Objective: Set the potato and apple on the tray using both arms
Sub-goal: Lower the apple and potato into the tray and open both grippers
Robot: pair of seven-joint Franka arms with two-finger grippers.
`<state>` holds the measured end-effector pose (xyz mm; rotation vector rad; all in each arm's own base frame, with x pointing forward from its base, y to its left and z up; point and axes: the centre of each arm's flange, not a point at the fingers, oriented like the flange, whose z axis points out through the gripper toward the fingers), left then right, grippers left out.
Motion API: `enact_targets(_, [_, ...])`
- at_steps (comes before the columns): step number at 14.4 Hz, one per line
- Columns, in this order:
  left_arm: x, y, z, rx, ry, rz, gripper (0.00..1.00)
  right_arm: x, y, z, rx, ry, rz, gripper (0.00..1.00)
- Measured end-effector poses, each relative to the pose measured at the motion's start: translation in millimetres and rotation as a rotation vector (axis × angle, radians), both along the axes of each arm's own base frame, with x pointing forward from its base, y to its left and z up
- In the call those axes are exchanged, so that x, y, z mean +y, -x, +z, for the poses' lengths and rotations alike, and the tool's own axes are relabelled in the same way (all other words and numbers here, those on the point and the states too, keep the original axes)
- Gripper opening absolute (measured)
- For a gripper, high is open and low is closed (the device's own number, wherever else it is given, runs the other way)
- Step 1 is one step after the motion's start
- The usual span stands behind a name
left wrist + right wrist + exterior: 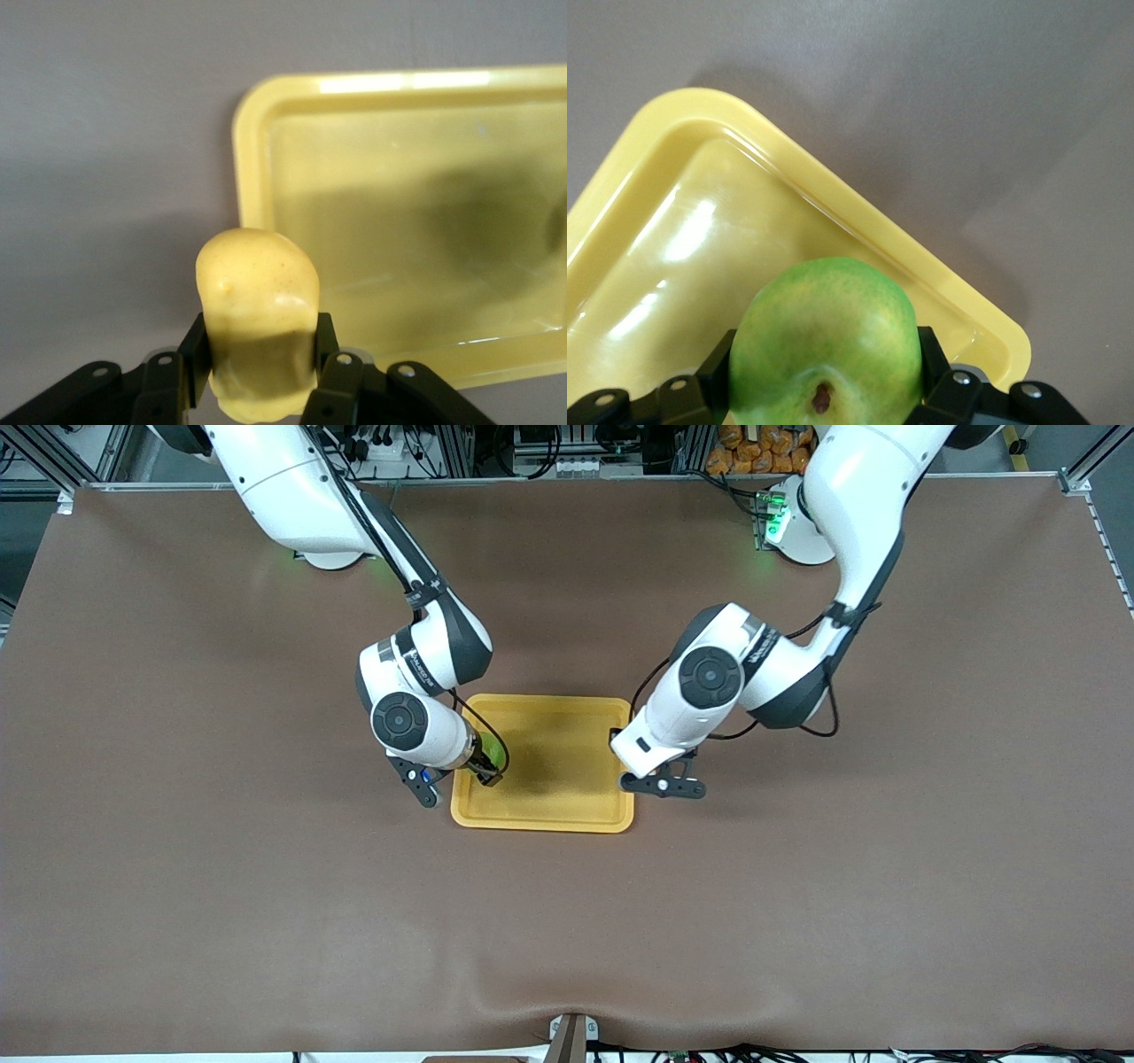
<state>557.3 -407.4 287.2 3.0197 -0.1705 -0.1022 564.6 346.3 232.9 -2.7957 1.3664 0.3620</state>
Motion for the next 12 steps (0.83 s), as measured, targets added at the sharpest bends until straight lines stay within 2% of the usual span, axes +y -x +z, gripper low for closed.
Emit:
enact_targets(7, [-30.5, 10.7, -38.8, 0.002, 0.033, -0.001, 0.49, 1.5, 3.9, -19.6, 0.02, 0.01, 0.001, 0.82])
enact_targets(12, [-39.9, 15.3, -56.8, -0.022, 0.037, -0.027, 0.49, 7.6, 9.0, -23.9, 0.026, 0.014, 0.012, 0.82])
